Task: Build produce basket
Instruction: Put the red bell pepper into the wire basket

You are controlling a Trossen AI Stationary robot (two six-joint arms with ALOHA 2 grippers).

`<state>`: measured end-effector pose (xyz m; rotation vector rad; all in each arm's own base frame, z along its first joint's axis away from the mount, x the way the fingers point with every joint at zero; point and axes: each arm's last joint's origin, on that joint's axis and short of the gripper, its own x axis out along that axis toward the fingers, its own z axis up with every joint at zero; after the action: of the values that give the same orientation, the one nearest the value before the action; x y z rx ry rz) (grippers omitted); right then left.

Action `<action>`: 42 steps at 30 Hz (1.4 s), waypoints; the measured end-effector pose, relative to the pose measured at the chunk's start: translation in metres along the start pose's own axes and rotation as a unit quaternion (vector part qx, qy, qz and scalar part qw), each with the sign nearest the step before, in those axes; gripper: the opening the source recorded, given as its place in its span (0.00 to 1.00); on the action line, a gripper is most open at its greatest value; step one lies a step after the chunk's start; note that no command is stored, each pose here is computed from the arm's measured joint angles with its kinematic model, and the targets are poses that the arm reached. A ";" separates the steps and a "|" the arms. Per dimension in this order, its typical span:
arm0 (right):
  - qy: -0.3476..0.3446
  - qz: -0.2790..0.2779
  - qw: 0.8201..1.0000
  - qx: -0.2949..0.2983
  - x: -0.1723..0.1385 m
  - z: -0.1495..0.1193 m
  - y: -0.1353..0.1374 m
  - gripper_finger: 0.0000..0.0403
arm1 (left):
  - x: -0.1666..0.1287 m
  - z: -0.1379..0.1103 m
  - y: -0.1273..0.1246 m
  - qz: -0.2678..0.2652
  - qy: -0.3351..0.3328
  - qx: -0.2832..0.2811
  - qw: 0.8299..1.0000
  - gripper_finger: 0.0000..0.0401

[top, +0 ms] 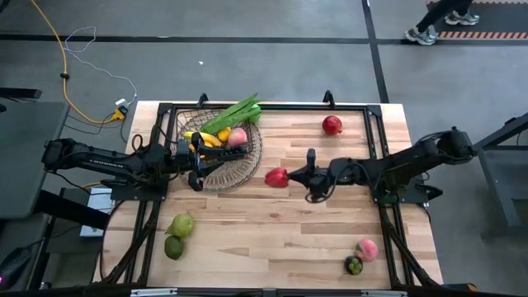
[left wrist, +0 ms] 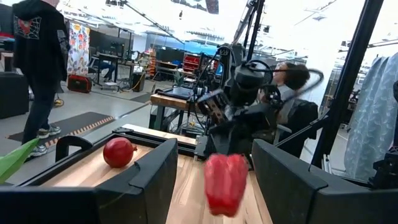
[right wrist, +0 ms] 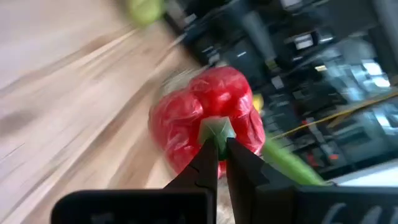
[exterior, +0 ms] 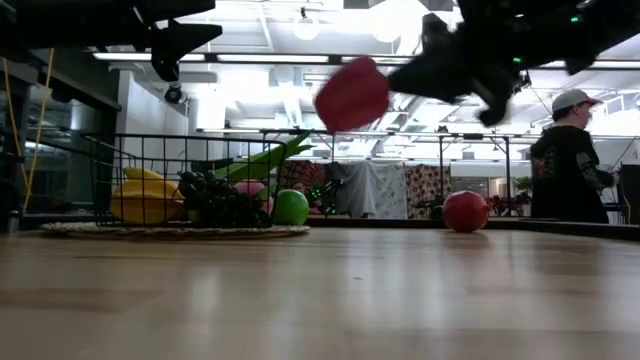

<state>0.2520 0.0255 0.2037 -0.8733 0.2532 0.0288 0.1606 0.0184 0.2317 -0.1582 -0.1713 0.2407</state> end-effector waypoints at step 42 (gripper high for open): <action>0.051 -0.129 0.909 0.394 0.149 -0.032 -0.075 0.04 | 0.000 0.001 0.000 -0.001 -0.004 0.007 1.000 0.49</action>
<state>0.3990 -0.0592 0.2062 -0.0924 0.2178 -0.3484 0.1605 0.0185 0.2324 -0.1440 -0.1775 0.2412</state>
